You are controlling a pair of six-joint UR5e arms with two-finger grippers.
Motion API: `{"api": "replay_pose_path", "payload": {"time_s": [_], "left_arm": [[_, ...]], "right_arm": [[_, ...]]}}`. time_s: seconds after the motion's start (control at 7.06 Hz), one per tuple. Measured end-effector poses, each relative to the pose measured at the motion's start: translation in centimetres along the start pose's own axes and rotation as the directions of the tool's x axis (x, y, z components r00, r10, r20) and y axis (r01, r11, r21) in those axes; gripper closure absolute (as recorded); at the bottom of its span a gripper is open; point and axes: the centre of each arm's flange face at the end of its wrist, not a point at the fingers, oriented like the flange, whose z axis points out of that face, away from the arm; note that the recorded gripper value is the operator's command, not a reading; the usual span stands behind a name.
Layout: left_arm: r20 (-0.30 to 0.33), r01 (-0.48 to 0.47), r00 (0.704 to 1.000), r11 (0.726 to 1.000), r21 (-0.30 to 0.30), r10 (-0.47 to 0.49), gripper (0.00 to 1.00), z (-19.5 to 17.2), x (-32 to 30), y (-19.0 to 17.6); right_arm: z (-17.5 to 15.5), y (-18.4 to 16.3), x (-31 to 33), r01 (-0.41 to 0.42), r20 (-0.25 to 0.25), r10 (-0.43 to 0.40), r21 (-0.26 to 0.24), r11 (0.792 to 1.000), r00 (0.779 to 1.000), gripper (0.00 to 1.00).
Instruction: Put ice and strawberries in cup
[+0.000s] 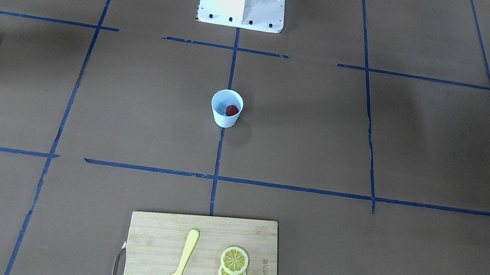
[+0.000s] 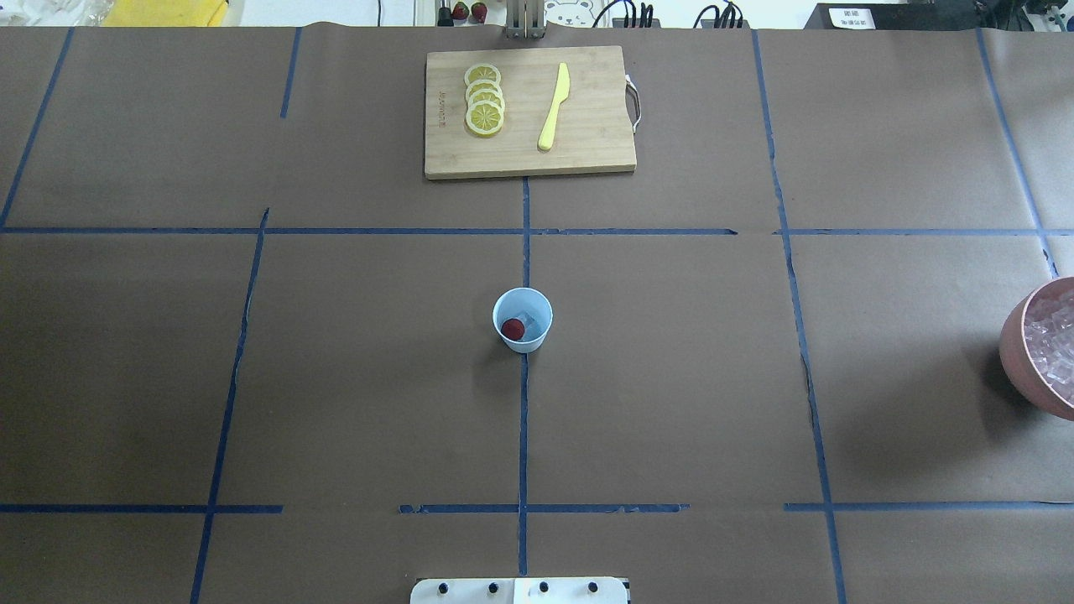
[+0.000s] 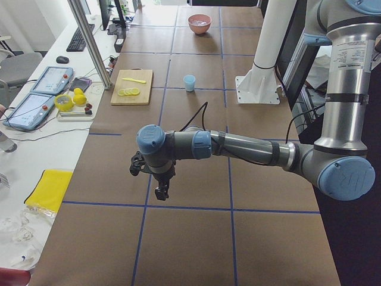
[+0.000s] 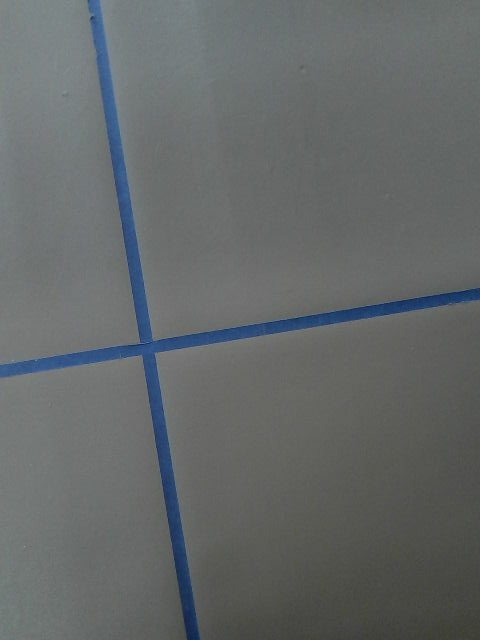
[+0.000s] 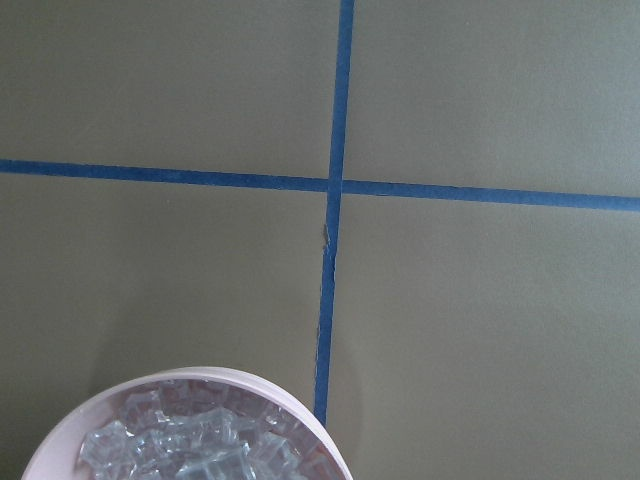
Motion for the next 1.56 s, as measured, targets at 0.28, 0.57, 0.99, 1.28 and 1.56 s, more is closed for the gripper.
{"api": "replay_pose_path", "payload": {"time_s": [0.28,0.57,0.99,1.28,1.56], "left_arm": [[0.004,-0.007,1.000,1.000,0.005,0.007,0.00,-0.3,0.3,0.0],[0.009,-0.010,1.000,1.000,0.008,0.010,0.00,-0.5,0.5,0.2],[0.010,-0.013,1.000,1.000,0.006,0.013,0.00,-0.5,0.6,0.3],[0.010,-0.018,1.000,1.000,0.006,0.018,0.00,-0.4,0.8,0.2],[0.010,-0.020,1.000,1.000,0.004,0.020,0.00,-0.3,0.8,0.1]], "right_arm": [[-0.7,-0.2,-0.8,0.016,0.016,-0.016,0.017,1.000,1.000,0.01],[-1.7,-0.3,-2.0,0.039,0.032,-0.040,0.040,0.998,0.999,0.01],[-1.9,-0.2,-2.2,0.036,0.032,-0.037,0.043,0.998,0.999,0.01],[-2.0,-0.3,-2.3,0.033,0.034,-0.034,0.046,0.998,0.999,0.01],[-2.1,-0.4,-2.4,0.036,0.029,-0.038,0.048,0.998,0.999,0.01]]}}
